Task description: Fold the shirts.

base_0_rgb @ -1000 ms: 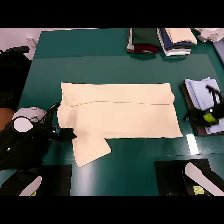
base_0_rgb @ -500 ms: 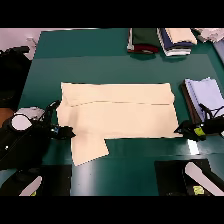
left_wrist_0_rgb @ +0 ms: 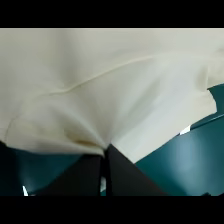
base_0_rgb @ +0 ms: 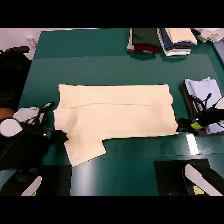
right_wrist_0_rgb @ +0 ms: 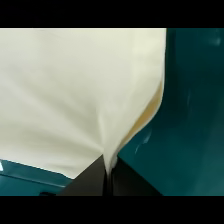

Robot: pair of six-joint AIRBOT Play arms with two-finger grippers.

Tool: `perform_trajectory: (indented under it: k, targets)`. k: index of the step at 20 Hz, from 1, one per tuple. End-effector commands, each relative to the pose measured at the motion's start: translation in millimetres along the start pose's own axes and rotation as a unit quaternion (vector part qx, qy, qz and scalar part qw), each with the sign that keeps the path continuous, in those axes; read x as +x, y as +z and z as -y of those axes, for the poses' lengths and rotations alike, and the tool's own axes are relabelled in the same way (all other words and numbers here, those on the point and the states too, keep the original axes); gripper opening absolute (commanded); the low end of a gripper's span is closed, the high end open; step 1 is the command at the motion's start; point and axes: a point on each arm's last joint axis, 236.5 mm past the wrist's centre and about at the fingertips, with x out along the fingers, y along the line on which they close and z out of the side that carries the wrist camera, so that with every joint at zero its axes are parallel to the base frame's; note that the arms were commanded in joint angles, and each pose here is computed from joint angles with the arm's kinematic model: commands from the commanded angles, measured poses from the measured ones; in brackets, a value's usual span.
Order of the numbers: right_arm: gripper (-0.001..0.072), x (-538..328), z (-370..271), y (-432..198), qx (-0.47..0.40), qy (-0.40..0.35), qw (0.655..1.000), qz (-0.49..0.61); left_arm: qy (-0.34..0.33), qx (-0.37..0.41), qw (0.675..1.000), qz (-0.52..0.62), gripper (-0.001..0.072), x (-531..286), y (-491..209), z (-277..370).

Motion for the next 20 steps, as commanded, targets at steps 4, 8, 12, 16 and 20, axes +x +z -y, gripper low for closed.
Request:
perform_trajectory:
  k: [4, 8, 12, 16, 20]
  targets:
    - [0.0018, -71.4, -1.4, 2.6, -0.039, -0.070, 0.991, 0.103, 0.011, 0.033, 0.999, 0.014, 0.0020, -51.8, -7.3, 16.7]
    - [0.0018, -99.9, -7.3, 52.0, -0.055, -0.075, 0.985, 0.145, 0.072, 0.056, 0.993, 0.077, 0.0021, -67.4, 53.1, -2.4]
    - [0.0018, -93.1, -29.5, 114.1, -0.100, -0.071, 0.983, 0.138, 0.110, 0.071, 0.986, 0.107, 0.0021, -51.3, 117.8, -23.5]
    - [0.0018, -65.8, -46.0, 160.9, -0.096, -0.062, 0.988, 0.100, 0.140, 0.079, 0.980, 0.116, 0.0022, -19.9, 171.5, -48.7]
    - [0.0020, -52.4, -62.7, 194.6, -0.085, -0.016, 0.992, 0.092, 0.145, 0.076, 0.978, 0.126, 0.0022, 2.2, 206.6, -58.8]
